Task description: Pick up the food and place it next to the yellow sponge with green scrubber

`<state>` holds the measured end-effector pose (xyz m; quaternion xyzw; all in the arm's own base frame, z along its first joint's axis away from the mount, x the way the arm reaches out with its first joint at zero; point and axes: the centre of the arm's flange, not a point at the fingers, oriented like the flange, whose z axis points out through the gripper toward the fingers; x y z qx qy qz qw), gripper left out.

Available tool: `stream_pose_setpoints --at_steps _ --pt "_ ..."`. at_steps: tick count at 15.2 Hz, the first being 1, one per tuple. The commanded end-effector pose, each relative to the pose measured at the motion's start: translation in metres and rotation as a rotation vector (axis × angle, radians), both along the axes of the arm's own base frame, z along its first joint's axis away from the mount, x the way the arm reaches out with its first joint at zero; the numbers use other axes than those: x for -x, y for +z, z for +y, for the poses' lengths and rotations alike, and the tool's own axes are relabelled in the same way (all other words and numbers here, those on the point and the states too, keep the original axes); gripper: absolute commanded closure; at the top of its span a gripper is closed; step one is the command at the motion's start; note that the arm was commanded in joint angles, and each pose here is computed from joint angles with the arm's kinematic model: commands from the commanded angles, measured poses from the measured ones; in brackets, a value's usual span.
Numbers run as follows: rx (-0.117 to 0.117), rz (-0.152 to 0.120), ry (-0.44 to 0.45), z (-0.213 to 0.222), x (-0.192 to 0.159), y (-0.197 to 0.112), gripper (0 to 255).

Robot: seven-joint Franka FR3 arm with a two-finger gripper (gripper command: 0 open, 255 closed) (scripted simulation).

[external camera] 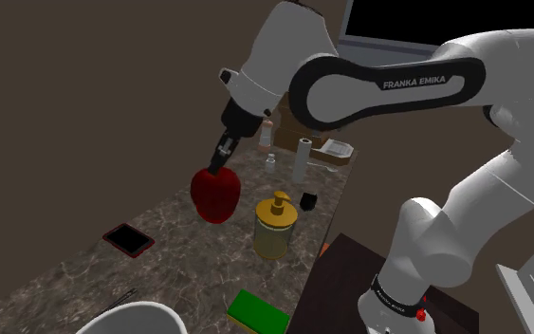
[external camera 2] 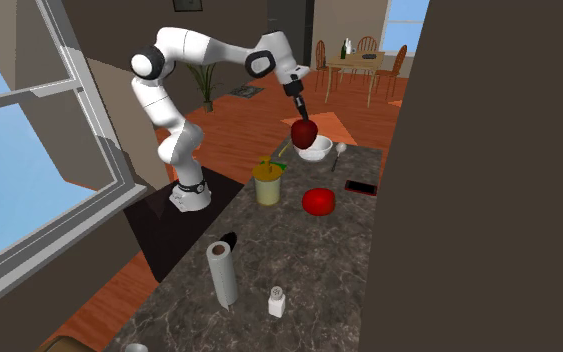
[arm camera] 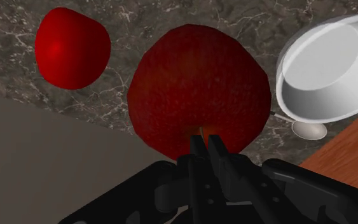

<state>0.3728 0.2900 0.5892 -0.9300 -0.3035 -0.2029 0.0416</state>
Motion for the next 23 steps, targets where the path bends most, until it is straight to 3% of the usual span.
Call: stream_pose_setpoints --at_steps 1,3,23 --pt "-0.001 0.000 -0.002 0.024 0.011 0.000 255" --pt "-0.001 0.000 -0.002 0.050 0.025 0.000 255" --pt "-0.001 0.000 -0.002 0.050 0.025 -0.105 255"
